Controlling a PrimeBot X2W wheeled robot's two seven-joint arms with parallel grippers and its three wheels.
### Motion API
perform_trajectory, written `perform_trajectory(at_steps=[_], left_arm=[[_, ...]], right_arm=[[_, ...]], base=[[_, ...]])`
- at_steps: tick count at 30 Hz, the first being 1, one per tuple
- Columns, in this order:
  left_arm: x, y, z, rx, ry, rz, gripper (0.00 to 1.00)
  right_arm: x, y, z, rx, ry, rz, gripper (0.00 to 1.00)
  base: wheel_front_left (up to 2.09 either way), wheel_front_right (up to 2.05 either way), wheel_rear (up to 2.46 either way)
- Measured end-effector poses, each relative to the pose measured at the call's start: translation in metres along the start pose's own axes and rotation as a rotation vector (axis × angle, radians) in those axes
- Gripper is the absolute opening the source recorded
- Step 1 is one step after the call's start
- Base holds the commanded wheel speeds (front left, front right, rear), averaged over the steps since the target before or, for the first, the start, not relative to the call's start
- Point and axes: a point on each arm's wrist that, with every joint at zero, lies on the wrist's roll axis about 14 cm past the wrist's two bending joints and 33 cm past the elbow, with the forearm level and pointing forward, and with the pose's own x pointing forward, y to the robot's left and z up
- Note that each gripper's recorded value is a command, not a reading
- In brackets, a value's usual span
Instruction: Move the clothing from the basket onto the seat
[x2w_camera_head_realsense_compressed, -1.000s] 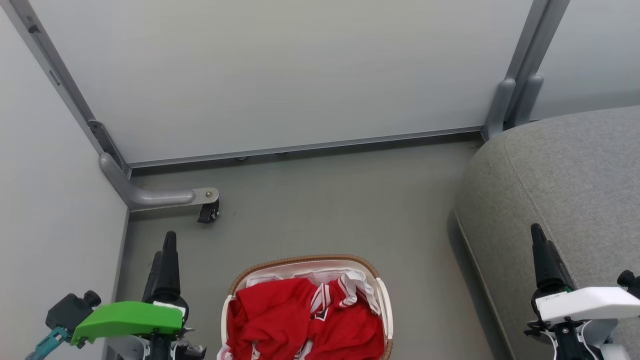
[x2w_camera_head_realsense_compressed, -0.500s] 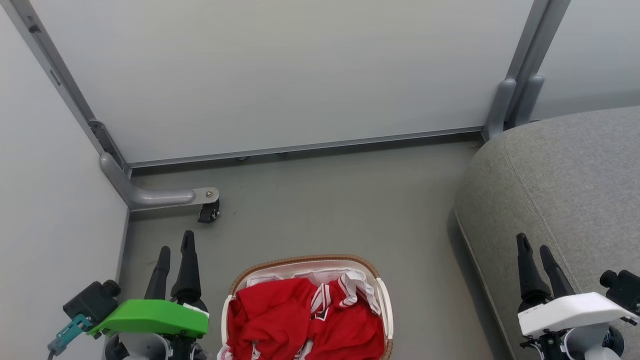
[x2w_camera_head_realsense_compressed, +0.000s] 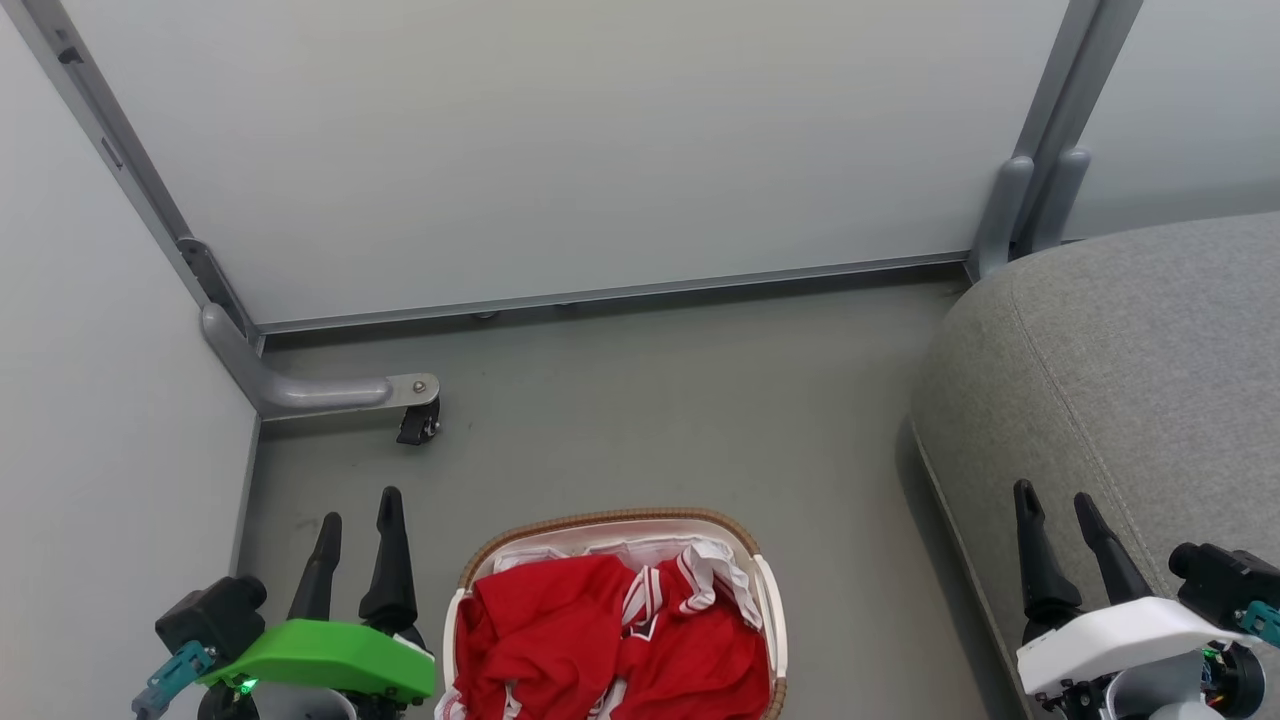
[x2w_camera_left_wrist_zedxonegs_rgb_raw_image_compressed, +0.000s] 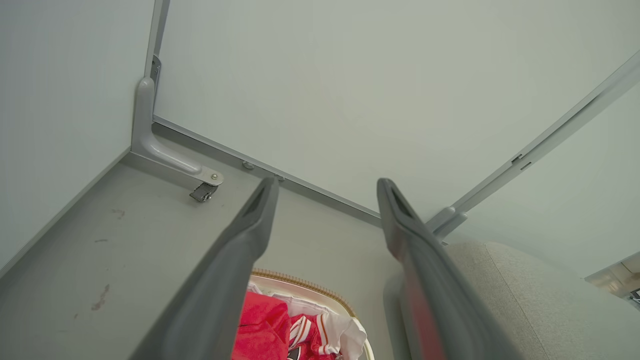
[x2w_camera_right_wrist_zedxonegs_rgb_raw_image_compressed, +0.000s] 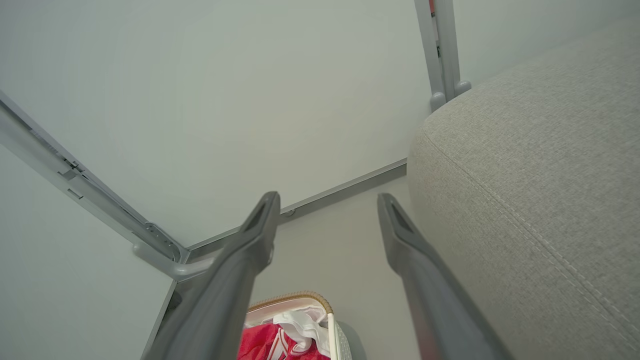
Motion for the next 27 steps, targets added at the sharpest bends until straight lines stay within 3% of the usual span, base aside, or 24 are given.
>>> perform_trajectory(at_steps=[27], left_arm=[[-0.006,0.005,-0.013,0.226,0.019,-0.012,1.0]], right_arm=[[-0.005,0.006,-0.006,-0.259,0.0,0.049,1.0]], base=[[0.0,0.0,0.0]])
